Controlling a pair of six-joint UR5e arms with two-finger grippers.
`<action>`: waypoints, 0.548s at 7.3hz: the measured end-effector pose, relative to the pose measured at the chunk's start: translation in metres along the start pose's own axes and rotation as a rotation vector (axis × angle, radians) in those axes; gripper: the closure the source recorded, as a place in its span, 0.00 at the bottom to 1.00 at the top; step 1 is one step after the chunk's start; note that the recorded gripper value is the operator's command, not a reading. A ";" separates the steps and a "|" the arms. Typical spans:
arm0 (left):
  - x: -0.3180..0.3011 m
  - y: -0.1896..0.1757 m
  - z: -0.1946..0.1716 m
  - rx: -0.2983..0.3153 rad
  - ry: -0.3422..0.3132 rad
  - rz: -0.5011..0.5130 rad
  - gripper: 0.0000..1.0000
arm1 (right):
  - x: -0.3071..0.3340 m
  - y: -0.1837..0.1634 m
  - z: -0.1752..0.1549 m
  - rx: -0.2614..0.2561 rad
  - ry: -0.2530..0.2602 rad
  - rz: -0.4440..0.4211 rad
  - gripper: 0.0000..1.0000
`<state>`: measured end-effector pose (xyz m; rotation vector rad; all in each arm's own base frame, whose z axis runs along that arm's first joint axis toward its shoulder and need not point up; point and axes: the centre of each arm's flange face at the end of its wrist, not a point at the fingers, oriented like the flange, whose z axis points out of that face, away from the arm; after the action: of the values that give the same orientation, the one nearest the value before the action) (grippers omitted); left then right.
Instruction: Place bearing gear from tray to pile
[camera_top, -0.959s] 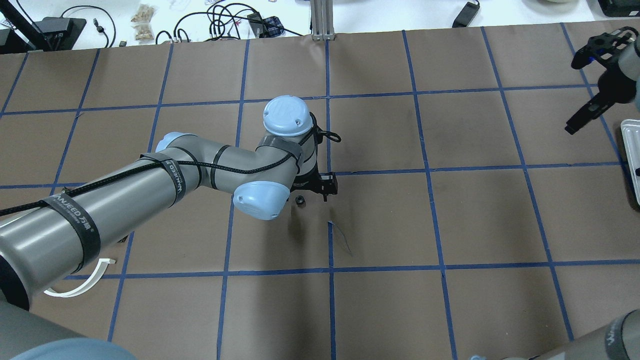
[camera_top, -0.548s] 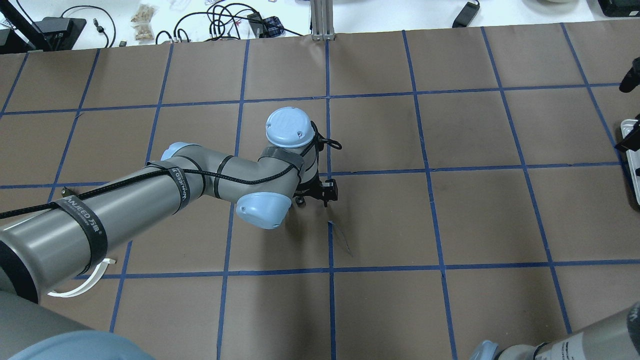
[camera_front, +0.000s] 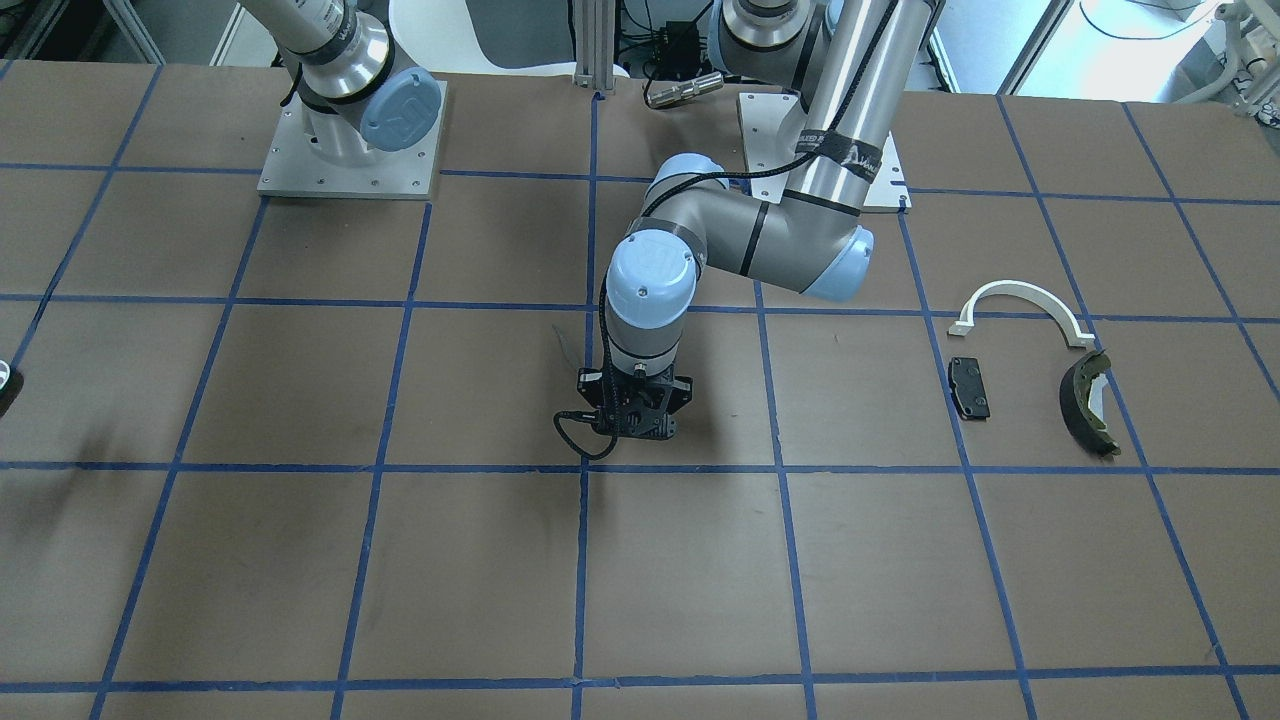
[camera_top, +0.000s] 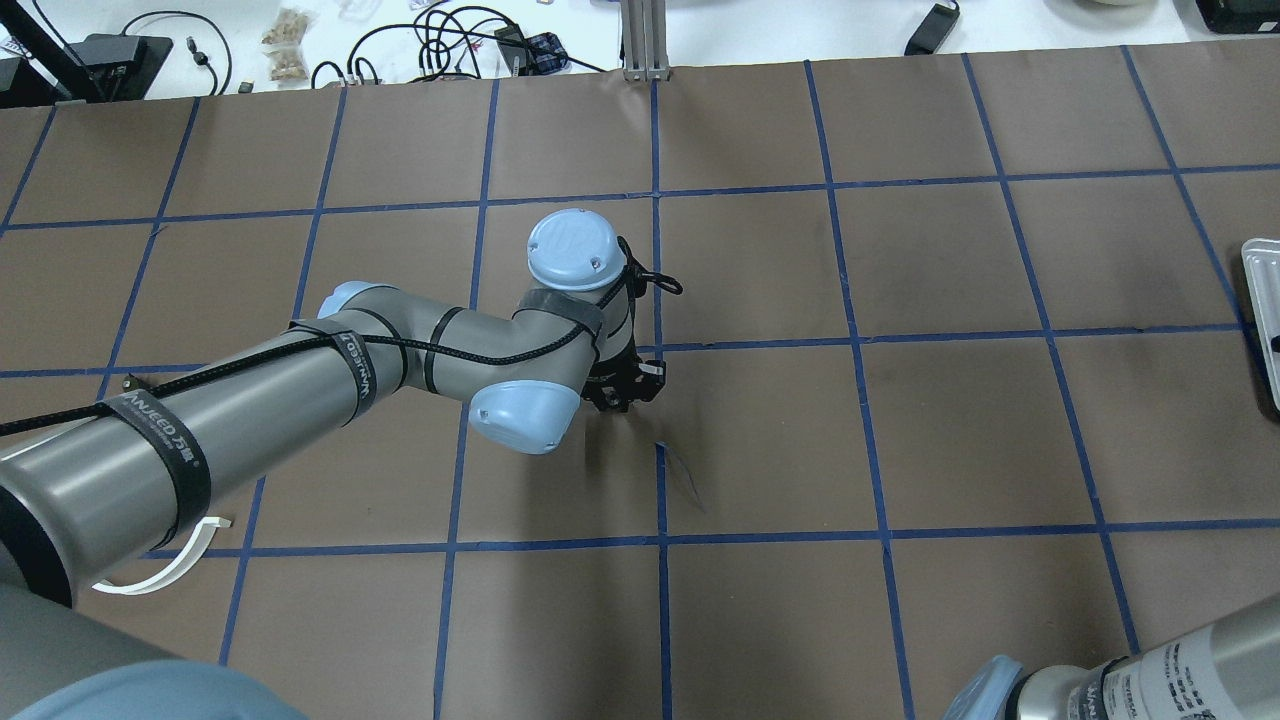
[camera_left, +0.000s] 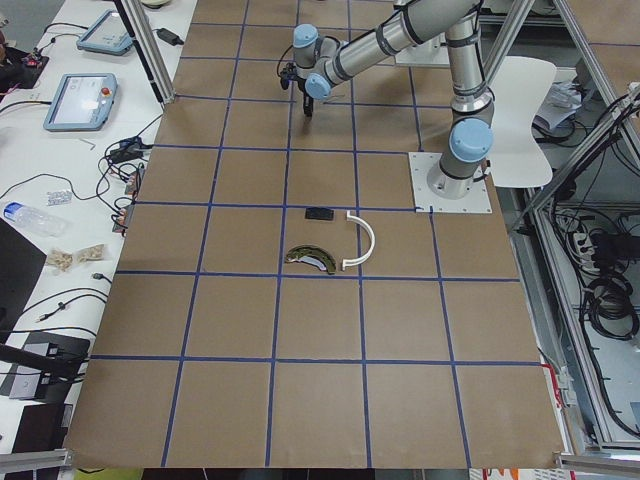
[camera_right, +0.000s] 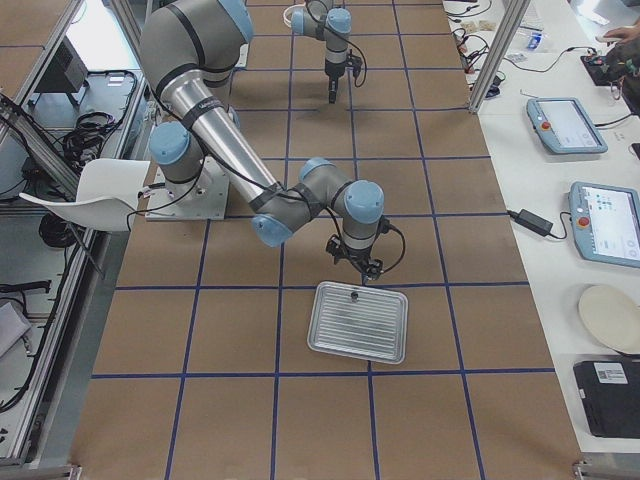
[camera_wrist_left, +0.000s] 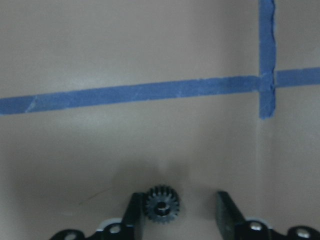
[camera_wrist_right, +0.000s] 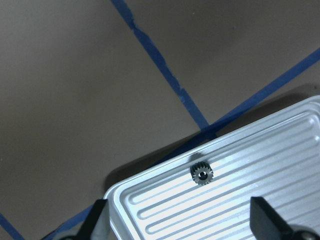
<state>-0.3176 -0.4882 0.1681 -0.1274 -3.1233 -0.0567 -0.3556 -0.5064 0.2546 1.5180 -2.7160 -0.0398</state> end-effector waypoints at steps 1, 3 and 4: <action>-0.001 -0.001 -0.003 0.005 0.001 0.000 1.00 | 0.003 0.012 0.016 0.010 -0.010 -0.056 0.00; -0.016 -0.006 -0.029 0.036 0.005 0.027 1.00 | 0.011 0.019 0.041 0.052 0.006 -0.110 0.00; -0.034 -0.005 -0.052 0.037 0.004 0.032 1.00 | 0.013 0.019 0.049 0.067 0.008 -0.117 0.00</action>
<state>-0.2834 -0.4981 0.2188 -0.1769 -3.1151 0.0020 -0.3804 -0.5077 0.2069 1.6888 -2.6449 0.0555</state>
